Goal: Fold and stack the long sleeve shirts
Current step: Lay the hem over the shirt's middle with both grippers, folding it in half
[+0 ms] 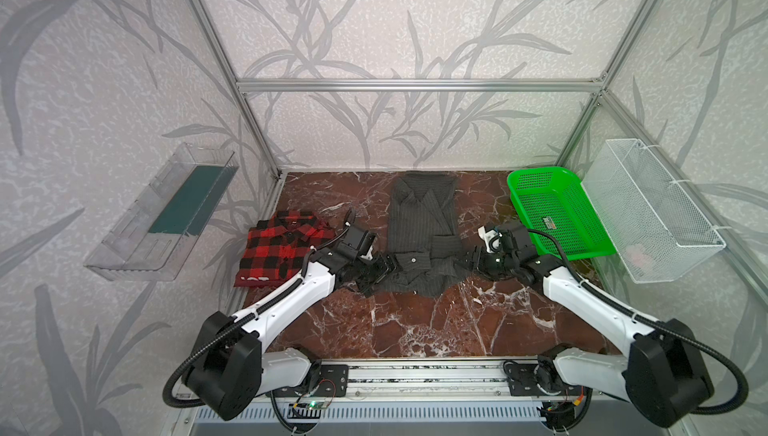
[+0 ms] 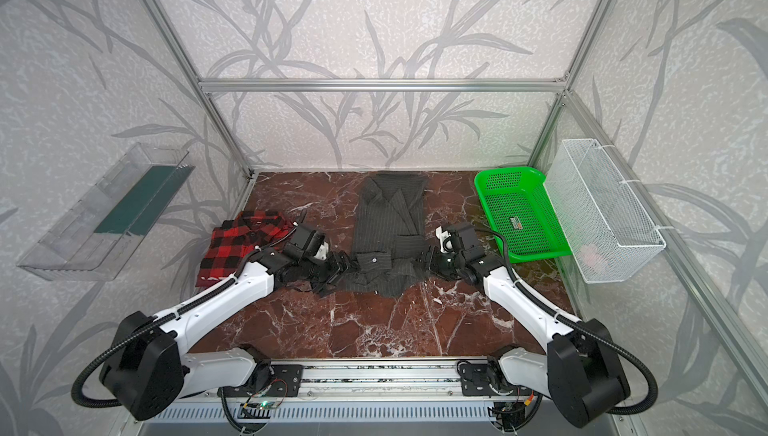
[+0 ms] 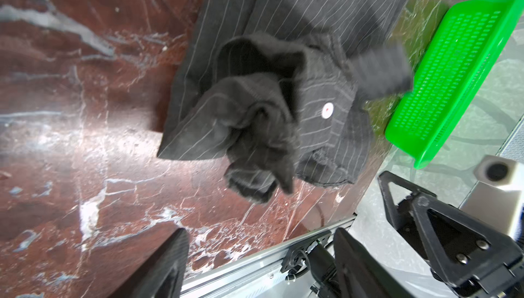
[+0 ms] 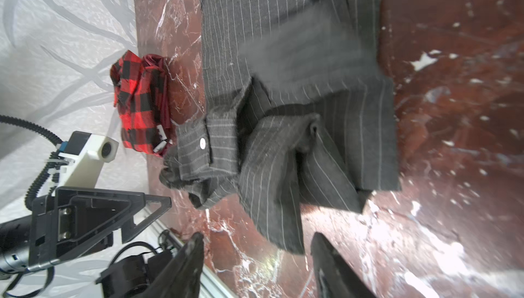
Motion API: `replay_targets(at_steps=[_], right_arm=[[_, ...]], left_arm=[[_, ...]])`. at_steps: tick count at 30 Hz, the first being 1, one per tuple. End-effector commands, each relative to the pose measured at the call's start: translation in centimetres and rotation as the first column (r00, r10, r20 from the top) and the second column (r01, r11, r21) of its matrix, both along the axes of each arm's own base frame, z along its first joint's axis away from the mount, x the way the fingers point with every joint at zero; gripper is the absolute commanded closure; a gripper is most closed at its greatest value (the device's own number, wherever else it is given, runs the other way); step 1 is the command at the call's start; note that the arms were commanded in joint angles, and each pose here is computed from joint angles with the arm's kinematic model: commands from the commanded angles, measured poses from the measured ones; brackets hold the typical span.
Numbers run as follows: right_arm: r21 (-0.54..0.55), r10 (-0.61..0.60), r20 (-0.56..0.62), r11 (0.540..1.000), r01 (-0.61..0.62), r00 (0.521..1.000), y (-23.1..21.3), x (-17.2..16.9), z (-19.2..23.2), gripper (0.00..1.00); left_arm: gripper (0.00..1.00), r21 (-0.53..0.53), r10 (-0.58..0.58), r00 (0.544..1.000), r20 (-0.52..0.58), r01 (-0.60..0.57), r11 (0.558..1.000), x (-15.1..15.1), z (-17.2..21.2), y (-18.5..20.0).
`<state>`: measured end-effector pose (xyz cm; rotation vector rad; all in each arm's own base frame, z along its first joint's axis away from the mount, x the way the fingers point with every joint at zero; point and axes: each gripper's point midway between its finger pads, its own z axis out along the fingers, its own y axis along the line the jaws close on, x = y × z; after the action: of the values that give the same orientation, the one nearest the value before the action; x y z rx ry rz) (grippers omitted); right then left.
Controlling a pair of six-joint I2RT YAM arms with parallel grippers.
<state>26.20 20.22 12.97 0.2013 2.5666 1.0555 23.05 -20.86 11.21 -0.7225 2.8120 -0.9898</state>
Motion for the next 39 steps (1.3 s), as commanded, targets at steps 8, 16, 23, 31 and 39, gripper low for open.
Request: replay_targets(at_steps=[8, 16, 23, 31, 39], right_arm=[[-0.079, 0.061, 0.016, 0.995, -0.06, 0.998, 1.5, -3.4, -2.9, 0.42], [-0.076, 0.099, -0.003, 0.992, -0.098, 0.995, 3.7, -2.2, -5.1, 0.44], [-0.079, 0.096, 0.02, 0.992, -0.095, 0.995, 4.8, -0.3, -5.6, 0.5], [-0.077, 0.084, 0.041, 0.994, -0.08, 0.996, 5.3, 1.9, -5.3, 0.64], [-0.041, 0.052, 0.076, 0.998, -0.049, 0.996, 5.1, 4.6, -2.8, 0.79]], left_arm=[[0.22, 0.034, -0.096, 0.995, -0.013, 0.097, 0.995, -1.8, -2.8, -0.9], [0.23, 0.045, -0.129, 0.991, -0.016, 0.13, 0.99, -0.5, -3.5, -3.0], [0.26, 0.047, -0.154, 0.988, -0.009, 0.155, 0.987, 1.8, -3.6, -5.0], [0.32, 0.081, -0.193, 0.981, -0.019, 0.194, 0.978, 4.0, -3.8, -6.2], [0.34, 0.095, -0.215, 0.977, 0.0, 0.214, 0.972, 6.9, -2.1, -7.1]])
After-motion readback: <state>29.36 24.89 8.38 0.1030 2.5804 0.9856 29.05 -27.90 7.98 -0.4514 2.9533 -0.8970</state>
